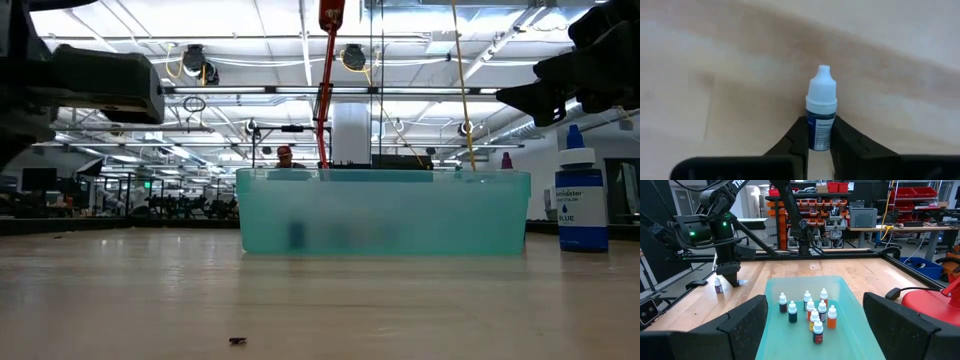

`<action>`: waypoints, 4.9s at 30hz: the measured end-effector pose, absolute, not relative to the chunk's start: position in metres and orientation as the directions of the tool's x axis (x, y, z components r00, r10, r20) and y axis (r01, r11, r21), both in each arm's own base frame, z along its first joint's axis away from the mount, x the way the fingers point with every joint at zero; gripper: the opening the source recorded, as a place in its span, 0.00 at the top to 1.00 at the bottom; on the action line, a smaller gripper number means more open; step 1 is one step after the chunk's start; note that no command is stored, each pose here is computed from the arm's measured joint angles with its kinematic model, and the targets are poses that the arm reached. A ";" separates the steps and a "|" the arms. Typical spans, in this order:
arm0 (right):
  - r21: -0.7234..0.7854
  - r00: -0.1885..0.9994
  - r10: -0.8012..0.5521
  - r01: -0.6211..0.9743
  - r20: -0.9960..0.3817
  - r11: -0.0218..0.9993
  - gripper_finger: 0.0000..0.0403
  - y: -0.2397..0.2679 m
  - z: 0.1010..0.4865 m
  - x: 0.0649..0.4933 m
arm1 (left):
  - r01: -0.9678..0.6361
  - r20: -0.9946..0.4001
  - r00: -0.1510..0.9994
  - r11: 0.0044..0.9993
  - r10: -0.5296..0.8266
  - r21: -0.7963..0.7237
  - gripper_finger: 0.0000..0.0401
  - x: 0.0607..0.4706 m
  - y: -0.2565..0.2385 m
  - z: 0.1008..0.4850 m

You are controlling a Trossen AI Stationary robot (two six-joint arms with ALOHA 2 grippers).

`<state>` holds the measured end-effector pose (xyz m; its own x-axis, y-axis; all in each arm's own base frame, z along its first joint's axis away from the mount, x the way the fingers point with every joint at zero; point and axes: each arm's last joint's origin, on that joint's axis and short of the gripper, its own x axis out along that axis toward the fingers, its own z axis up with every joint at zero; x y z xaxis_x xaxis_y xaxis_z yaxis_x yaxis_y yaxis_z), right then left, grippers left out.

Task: Pick & Place food coloring
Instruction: Put the small blue food coloring bottle into the green bin

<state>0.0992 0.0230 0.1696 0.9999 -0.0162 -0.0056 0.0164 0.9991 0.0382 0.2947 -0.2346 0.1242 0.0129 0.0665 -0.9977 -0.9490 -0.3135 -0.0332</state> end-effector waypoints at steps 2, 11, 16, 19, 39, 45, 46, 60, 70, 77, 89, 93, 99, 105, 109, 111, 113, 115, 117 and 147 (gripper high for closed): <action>0.038 1.000 -0.016 0.016 -0.006 0.999 0.22 0.023 0.170 0.099 | -0.958 -0.992 0.026 -0.282 0.120 -0.059 0.87 0.294 -0.232 0.124; 0.038 1.000 -0.016 0.016 -0.005 0.999 0.22 0.023 0.170 0.099 | -0.984 -0.957 -0.023 -0.177 0.289 -0.030 0.87 0.283 -0.220 0.140; 0.038 1.000 -0.016 0.016 -0.005 0.999 0.22 0.023 0.170 0.099 | -0.997 -0.928 0.007 -0.065 0.373 -0.034 0.87 0.287 -0.214 0.154; 0.038 1.000 -0.016 0.017 -0.006 0.999 0.22 0.023 0.170 0.099 | -0.997 -0.910 0.026 0.074 0.415 0.005 0.87 0.289 -0.211 0.155; 0.038 1.000 -0.016 0.017 -0.006 0.999 0.22 0.023 0.170 0.099 | -0.555 -0.614 0.414 0.721 0.672 0.415 0.87 0.305 -0.196 0.188; -0.008 1.000 -0.016 0.016 0.020 1.000 0.22 0.023 0.172 0.099 | -0.537 -0.613 0.444 0.741 0.654 0.403 0.87 0.302 -0.195 0.202; -0.018 1.000 -0.016 0.017 0.017 1.000 0.22 0.023 0.172 0.099 | -0.527 -0.613 0.450 0.747 0.650 0.405 0.87 0.302 -0.196 0.203; 0.142 0.993 -0.040 0.024 0.112 0.990 0.22 0.022 0.182 0.099 | -0.233 -0.826 0.391 0.912 0.406 0.337 0.87 0.329 -0.141 0.238; 0.199 0.952 -0.297 0.279 0.069 0.940 0.22 0.015 0.178 0.099 | -0.114 -0.912 0.336 0.971 0.236 0.210 0.87 0.335 -0.080 0.264; 0.308 0.935 -0.350 0.318 0.055 0.897 0.22 0.014 0.177 0.100 | -0.101 -0.944 0.228 0.970 0.237 0.219 0.87 0.330 -0.058 0.261; 0.262 0.897 -0.423 0.381 0.126 0.887 0.22 0.013 0.187 0.109 | -0.104 -0.940 0.231 0.967 0.252 0.234 0.88 0.334 -0.044 0.262; 0.157 0.854 -0.520 0.513 0.009 0.844 0.22 0.012 0.177 0.121 | -0.102 -0.939 0.231 0.966 0.254 0.236 0.88 0.335 -0.040 0.262; 0.082 0.798 -0.595 0.602 -0.095 0.794 0.22 0.014 0.169 0.143 | -0.125 -0.939 0.227 0.964 0.257 0.234 0.88 0.335 -0.035 0.261; 0.121 0.795 -0.596 0.606 -0.111 0.786 0.22 0.016 0.164 0.153 | -0.120 -0.936 0.242 0.965 0.256 0.233 0.88 0.337 -0.035 0.262; 0.151 0.832 -0.545 0.555 -0.107 0.818 0.22 0.017 0.165 0.156 | -0.092 -0.927 0.278 0.968 0.251 0.235 0.88 0.340 -0.036 0.263; 0.111 0.905 -0.418 0.425 -0.086 0.898 0.22 0.020 0.169 0.159 | -0.072 -0.924 0.292 0.969 0.249 0.238 0.88 0.342 -0.036 0.263; 0.086 0.969 -0.244 0.247 -0.043 0.965 0.22 0.024 0.174 0.161 | -0.061 -0.922 0.297 0.969 0.248 0.241 0.88 0.342 -0.036 0.263; 0.090 0.991 -0.137 0.136 0.002 0.987 0.22 0.026 0.179 0.163 | -0.061 -0.921 0.302 0.969 0.248 0.241 0.88 0.343 -0.036 0.263; 0.085 0.993 -0.114 0.114 -0.003 0.990 0.22 0.025 0.184 0.167 | -0.061 -0.919 0.309 0.969 0.246 0.239 0.88 0.344 -0.036 0.263; -0.144 0.978 -0.051 0.021 -0.204 0.989 0.22 0.023 0.175 0.349 | -0.050 -0.924 0.333 0.982 0.191 0.185 0.88 0.347 -0.031 0.264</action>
<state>0.3492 0.0229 0.1746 0.9777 -0.0508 -0.2037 0.0214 0.9894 -0.1438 0.3471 -0.0313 0.2640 0.3326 0.1906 -0.9236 -0.0499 0.9815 0.1846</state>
